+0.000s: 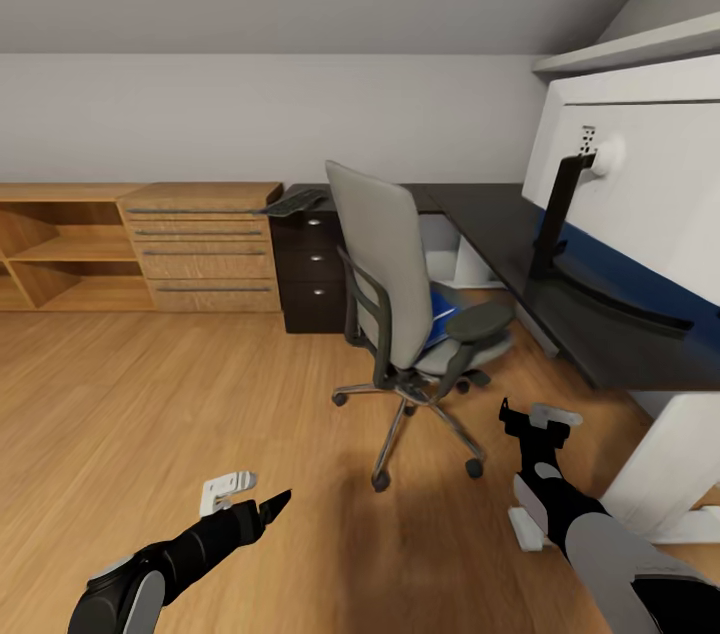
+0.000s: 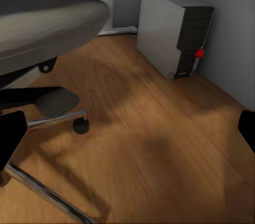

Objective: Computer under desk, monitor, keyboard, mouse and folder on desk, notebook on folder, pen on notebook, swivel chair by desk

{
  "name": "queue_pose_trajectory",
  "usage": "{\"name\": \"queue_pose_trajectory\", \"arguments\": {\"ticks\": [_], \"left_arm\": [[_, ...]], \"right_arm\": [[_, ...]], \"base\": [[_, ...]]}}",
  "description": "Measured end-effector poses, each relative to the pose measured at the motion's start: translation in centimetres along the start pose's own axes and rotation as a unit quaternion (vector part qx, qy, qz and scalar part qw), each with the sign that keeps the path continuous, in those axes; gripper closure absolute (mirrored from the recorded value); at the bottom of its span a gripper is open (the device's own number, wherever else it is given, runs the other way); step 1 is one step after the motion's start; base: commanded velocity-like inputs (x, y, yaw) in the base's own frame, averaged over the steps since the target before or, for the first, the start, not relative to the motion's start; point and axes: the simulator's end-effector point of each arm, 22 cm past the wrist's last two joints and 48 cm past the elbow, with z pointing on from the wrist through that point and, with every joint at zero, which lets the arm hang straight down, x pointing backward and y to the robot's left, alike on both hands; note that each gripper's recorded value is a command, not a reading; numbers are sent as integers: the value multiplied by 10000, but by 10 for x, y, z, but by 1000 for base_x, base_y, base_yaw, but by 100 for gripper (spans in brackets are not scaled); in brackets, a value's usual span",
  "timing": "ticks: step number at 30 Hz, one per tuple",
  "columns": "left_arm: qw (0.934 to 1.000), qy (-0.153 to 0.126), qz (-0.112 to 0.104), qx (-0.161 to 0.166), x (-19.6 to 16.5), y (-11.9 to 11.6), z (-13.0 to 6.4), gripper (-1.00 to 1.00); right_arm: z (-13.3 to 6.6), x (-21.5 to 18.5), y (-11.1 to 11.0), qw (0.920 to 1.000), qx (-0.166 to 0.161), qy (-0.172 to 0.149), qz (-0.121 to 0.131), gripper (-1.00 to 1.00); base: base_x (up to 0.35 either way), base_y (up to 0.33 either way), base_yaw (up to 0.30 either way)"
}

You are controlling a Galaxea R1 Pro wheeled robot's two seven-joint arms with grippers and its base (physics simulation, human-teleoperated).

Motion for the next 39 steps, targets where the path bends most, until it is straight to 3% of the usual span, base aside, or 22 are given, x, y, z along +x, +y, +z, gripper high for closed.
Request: {"name": "queue_pose_trajectory", "arguments": {"ticks": [14,21,27,39], "left_arm": [[10000,4,-10,-15,0,1,0,-100],[9997,-99,-128,-170,-6,18,-6,-100],[9995,-133,-166,-216,-8,23,-8,-100],[9995,-137,-174,-223,-8,23,-8,-100]], "right_arm": [[-1,1,4,10000,-29,1,1,-100],[-7,3,25,9999,-152,33,76,-100],[-10,3,39,9996,-280,10,-15,-100],[-11,3,44,9995,-328,1,-47,-100]], "base": [[128,-124,0],[22,-13,0],[72,11,0],[93,18,0]]}}
